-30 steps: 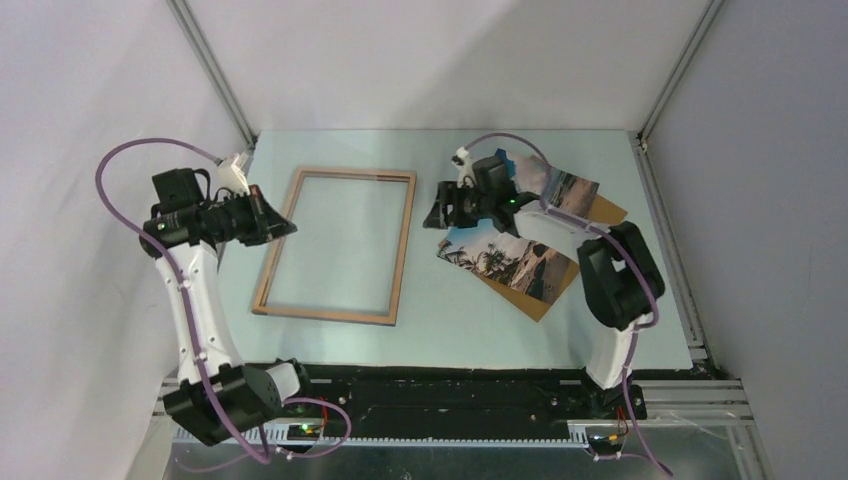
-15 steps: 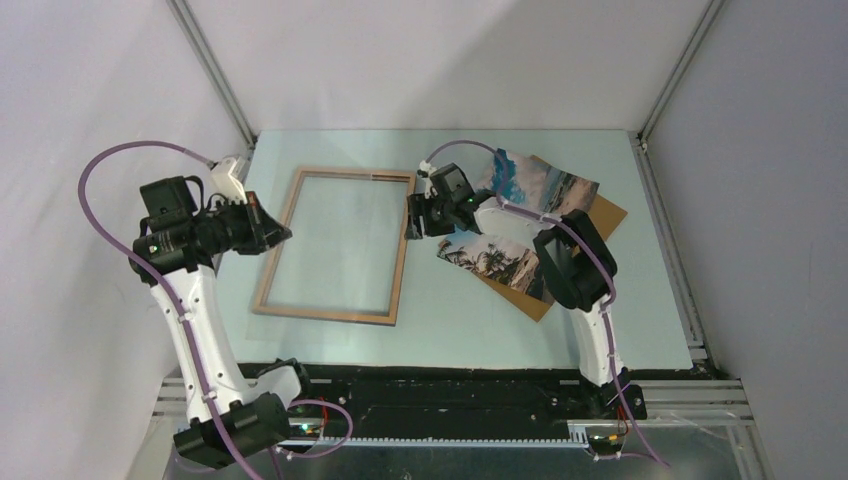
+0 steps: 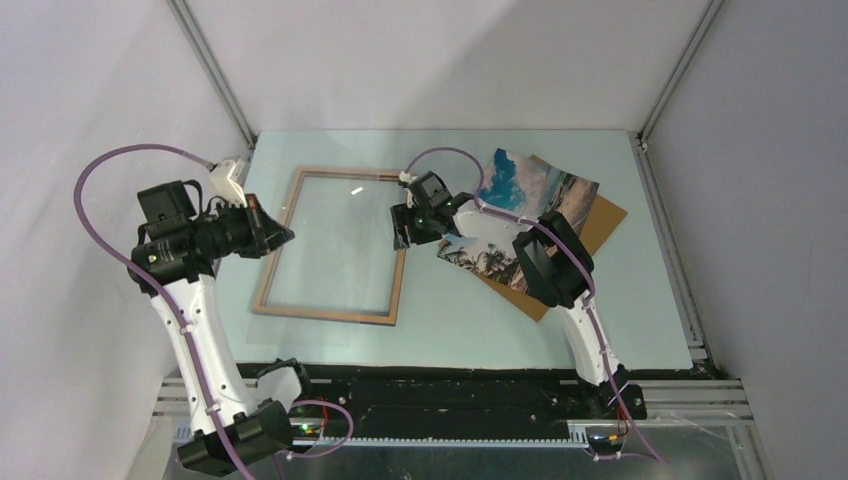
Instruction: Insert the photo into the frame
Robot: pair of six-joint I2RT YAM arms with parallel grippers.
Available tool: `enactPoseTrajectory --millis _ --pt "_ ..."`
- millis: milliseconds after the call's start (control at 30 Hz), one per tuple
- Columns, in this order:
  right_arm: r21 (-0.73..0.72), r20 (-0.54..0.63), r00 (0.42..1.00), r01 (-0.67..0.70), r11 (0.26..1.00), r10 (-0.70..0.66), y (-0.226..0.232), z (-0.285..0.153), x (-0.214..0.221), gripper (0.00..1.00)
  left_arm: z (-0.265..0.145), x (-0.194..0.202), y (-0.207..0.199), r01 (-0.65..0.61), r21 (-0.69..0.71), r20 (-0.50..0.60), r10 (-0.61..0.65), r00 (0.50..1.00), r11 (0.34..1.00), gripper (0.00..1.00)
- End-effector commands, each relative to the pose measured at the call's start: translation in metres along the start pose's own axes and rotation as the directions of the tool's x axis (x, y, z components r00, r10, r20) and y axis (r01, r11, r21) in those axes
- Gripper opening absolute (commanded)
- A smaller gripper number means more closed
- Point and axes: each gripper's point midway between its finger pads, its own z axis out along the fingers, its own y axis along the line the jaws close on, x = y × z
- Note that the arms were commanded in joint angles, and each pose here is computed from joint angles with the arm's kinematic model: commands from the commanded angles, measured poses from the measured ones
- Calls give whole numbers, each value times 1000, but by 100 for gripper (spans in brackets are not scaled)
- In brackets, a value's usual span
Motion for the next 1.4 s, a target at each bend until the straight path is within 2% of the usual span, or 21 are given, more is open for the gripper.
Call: enactPoseTrajectory --millis 0,200,400,667,1033,1367 --pt "25 6 999 41 999 -41 6 8 -6 67 -9 -13 -14 -41 29 60 39 997 999 0" --pt "112 -6 997 79 990 -79 -11 15 -5 65 -10 -14 -19 -37 53 65 33 997 998 0" --pt "229 -10 993 120 966 -120 -29 9 -8 50 -12 -17 -27 -36 90 76 29 997 995 0" --pt "268 -43 988 154 951 -148 -43 2 2 40 -9 -22 -34 -8 155 72 -3 997 988 0" --pt "258 -6 988 152 954 -156 -68 -32 -1 26 11 -32 -34 165 319 -8 -172 985 933 0" --pt "302 14 992 117 946 -127 -94 -45 -1 17 55 -37 10 311 283 -15 -320 947 907 0"
